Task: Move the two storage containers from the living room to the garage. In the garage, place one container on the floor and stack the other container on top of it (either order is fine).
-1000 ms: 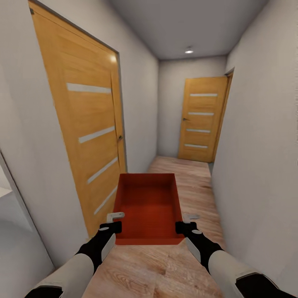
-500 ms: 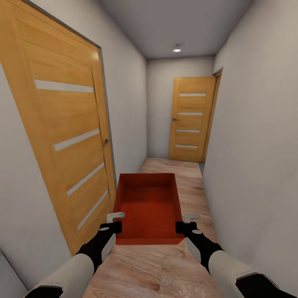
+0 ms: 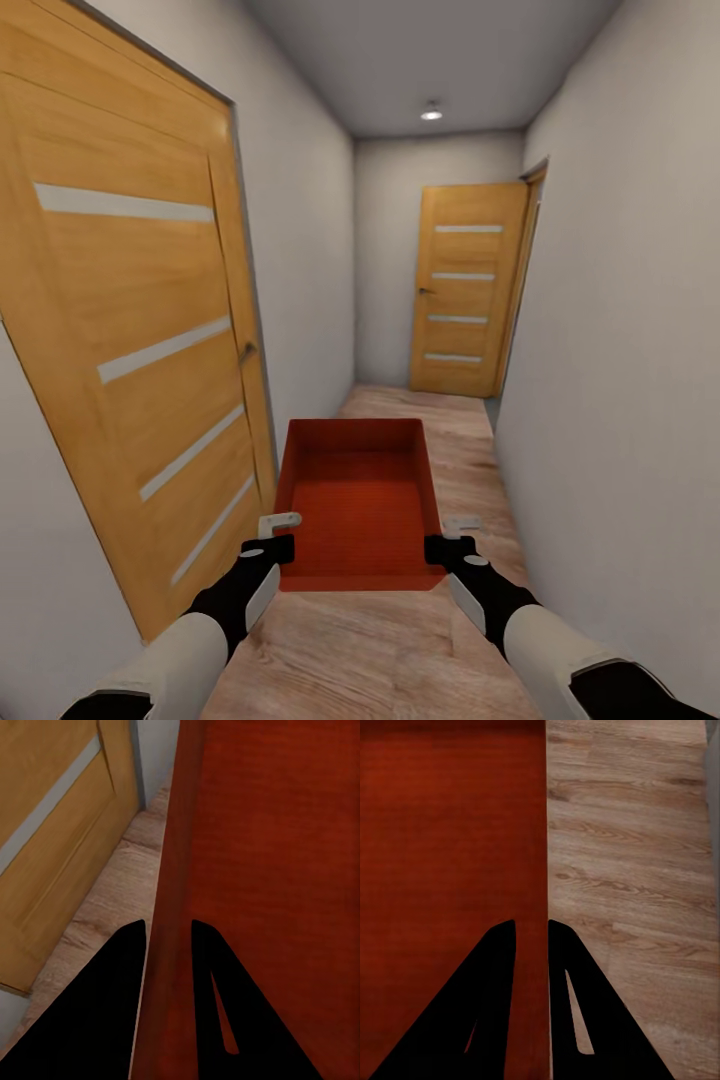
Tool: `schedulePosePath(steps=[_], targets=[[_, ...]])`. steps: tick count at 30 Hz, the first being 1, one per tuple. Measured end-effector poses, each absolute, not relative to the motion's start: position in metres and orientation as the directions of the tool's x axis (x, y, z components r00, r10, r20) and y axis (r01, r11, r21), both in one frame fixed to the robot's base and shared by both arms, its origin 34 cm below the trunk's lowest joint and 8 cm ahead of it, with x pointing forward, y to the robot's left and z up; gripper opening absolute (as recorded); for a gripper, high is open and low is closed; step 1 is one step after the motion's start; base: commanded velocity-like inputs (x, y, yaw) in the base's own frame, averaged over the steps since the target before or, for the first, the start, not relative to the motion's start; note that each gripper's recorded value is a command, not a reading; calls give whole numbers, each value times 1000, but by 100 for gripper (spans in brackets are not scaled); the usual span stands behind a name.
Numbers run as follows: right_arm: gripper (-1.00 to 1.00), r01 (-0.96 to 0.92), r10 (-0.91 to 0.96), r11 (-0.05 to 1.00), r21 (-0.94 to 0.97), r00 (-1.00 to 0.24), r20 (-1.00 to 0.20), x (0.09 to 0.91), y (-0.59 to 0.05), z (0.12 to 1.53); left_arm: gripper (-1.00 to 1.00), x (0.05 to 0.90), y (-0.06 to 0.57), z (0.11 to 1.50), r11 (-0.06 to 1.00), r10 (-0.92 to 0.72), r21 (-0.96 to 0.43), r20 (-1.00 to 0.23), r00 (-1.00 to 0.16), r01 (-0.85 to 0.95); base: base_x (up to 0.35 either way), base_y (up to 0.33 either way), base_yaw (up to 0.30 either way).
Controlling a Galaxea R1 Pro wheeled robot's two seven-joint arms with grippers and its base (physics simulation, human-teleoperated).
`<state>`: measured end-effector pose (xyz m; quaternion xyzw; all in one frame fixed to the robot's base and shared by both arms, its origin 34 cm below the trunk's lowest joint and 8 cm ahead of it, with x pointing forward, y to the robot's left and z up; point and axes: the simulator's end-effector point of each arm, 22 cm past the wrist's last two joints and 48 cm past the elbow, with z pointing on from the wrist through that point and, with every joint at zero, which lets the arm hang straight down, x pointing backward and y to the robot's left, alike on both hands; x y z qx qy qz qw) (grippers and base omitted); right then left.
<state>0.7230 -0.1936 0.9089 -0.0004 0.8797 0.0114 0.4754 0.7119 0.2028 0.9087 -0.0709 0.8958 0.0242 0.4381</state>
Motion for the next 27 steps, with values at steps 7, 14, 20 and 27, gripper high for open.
schedulePosePath(steps=[7, 14, 20, 27], targets=[[-100, -11, 10, 1000, 20, -548, -836, 723, -193, 909, -100, 712, 203, 909, 989, -106, -19, -788, -606, -148, 322, 74, 0], [-100, -11, 11, 1000, 20, -548, -836, 723, -193, 909, -100, 712, 204, 909, 989, -106, -19, -788, -606, -148, 322, 81, 0], [-100, -11, 11, 1000, 20, -547, -837, 723, -193, 909, -100, 712, 204, 909, 989, -106, -19, -789, -605, -148, 322, 81, -1], [-100, -10, 11, 1000, 20, -549, -836, 723, -193, 909, -100, 712, 204, 909, 989, -105, -18, -787, -608, -147, 322, 81, -153]])
